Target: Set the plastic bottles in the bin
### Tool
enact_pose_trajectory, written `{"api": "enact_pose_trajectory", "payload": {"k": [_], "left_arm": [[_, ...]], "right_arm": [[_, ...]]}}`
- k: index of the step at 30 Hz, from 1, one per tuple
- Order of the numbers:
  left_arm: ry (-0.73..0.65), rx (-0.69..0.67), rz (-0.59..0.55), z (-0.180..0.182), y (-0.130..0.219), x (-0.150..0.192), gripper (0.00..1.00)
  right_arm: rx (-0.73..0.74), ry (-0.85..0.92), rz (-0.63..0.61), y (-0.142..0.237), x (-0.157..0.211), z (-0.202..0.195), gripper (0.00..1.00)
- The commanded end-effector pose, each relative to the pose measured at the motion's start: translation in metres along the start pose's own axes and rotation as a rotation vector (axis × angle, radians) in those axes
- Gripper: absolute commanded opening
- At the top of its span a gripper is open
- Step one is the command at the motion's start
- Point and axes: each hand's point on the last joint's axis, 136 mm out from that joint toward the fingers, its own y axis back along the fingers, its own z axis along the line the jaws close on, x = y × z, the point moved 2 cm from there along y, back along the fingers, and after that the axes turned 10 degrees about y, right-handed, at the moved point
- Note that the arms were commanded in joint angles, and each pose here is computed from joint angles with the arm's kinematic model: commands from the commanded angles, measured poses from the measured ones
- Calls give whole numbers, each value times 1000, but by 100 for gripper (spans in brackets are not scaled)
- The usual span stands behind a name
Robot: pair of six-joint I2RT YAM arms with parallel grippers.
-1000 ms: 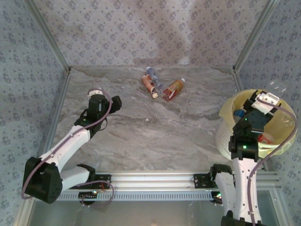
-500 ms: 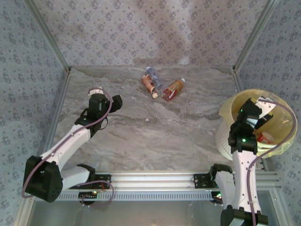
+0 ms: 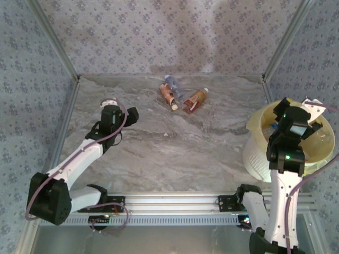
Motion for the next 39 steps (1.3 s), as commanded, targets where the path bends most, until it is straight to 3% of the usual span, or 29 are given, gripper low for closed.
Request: {"api": "enact_pose_trajectory", "payload": {"k": [1, 3, 12, 18, 27, 32, 39], "left_arm": [[22, 44, -34, -14, 2, -16, 98], [24, 44, -35, -15, 3, -17, 98], [38, 34, -22, -13, 1, -15, 98], [54, 37, 26, -19, -5, -11, 98], [76, 64, 63, -20, -6, -2, 98], [54, 136, 96, -29, -1, 4, 98], [31, 122, 118, -23, 3, 10, 98]], "right_arm": [[-196, -4, 78, -3, 11, 34, 93], [-300, -16, 65, -1, 7, 51, 100], [-859, 37, -29, 50, -15, 150, 100], [-990, 147, 13, 63, 5, 224, 100], [-845, 81, 266, 15, 73, 331, 100], [-681, 57, 363, -21, 116, 364, 100], [-469, 5, 523, -64, 175, 395, 100]]}}
